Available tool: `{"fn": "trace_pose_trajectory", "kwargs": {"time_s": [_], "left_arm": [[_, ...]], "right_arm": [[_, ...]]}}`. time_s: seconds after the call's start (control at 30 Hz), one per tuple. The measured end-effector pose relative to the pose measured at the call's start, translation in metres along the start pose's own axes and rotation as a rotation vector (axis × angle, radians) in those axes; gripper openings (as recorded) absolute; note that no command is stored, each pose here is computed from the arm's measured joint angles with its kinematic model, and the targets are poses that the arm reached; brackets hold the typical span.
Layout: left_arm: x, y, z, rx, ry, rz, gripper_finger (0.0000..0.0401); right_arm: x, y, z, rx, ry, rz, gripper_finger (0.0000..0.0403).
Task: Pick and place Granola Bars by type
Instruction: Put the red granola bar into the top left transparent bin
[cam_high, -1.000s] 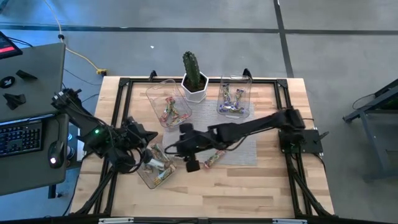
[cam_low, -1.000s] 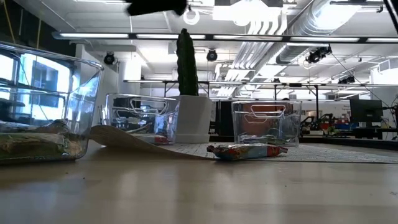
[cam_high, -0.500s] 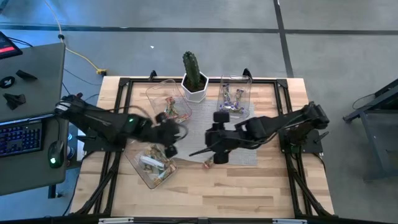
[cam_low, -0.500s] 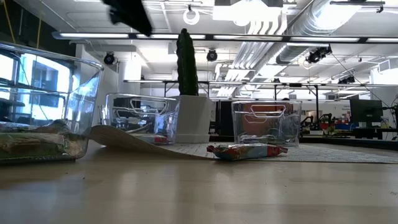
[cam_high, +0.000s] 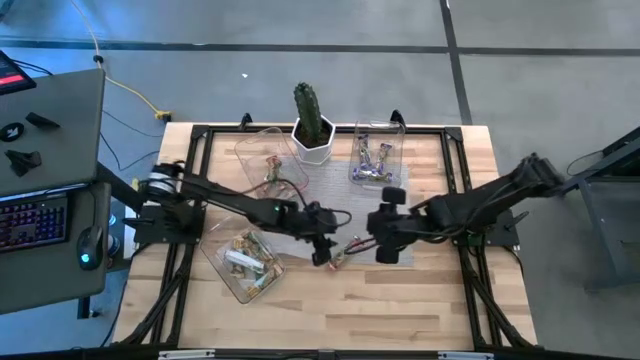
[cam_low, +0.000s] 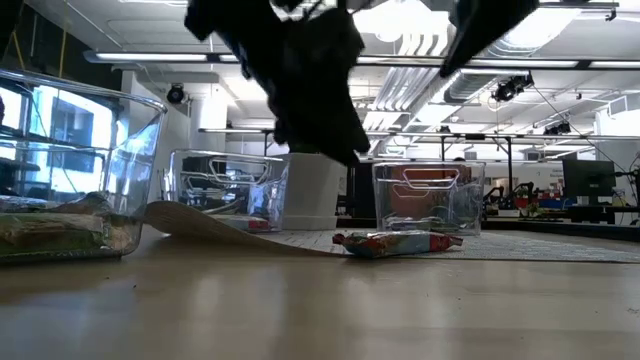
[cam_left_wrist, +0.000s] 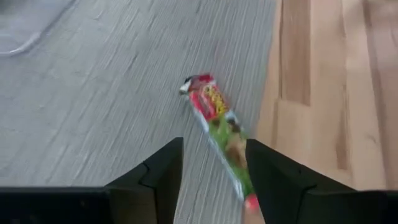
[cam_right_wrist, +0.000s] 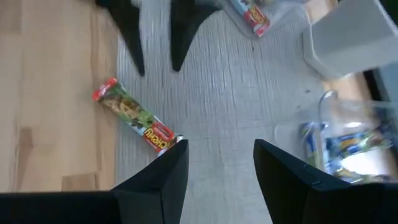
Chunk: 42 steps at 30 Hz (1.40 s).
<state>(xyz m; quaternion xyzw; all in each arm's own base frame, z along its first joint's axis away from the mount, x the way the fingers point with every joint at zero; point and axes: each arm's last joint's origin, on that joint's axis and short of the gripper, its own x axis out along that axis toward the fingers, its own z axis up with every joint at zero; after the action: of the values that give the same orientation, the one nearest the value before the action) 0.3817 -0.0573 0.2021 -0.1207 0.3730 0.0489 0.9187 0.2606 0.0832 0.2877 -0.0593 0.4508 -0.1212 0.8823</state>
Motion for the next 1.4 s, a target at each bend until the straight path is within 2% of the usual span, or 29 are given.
{"fn": "trace_pose_trajectory", "kwargs": {"time_s": [0.17,0.33,0.53,0.67,0.77,0.93,1.17,1.27,1.4], "left_arm": [[0.027,-0.001,-0.006,-0.029,-0.028,-0.011,0.0172],[0.04,-0.001,-0.011,-0.033,-0.031,-0.011,0.0172],[0.058,-0.011,-0.03,-0.032,0.025,-0.036,0.0172],[0.062,-0.014,-0.035,-0.022,0.025,-0.002,0.0172],[0.066,-0.014,-0.037,-0.025,0.02,0.001,0.0172],[0.065,-0.014,-0.037,-0.054,0.029,-0.005,0.0172],[0.065,-0.014,-0.037,-0.073,0.04,-0.039,0.0169],[0.066,-0.015,-0.037,-0.1,0.047,-0.048,0.0149],[0.065,-0.015,-0.037,-0.127,0.042,-0.053,0.0096]], "right_arm": [[0.01,-0.008,-0.039,0.139,-0.153,0.046,0.0165],[0.027,-0.014,-0.073,0.23,-0.37,0.031,0.0165],[0.05,-0.018,-0.111,0.236,-0.592,0.043,0.0165],[0.061,-0.023,-0.136,0.23,-0.686,0.012,0.0165],[0.067,-0.027,-0.156,0.284,-0.725,-0.014,0.0165],[0.074,-0.032,-0.181,0.4,-0.728,0.011,0.0165],[0.076,-0.032,-0.183,0.363,-0.697,-0.002,0.0165],[0.077,-0.032,-0.183,0.358,-0.696,-0.003,0.0165],[0.077,-0.031,-0.183,0.352,-0.694,0.015,0.0165]]}}
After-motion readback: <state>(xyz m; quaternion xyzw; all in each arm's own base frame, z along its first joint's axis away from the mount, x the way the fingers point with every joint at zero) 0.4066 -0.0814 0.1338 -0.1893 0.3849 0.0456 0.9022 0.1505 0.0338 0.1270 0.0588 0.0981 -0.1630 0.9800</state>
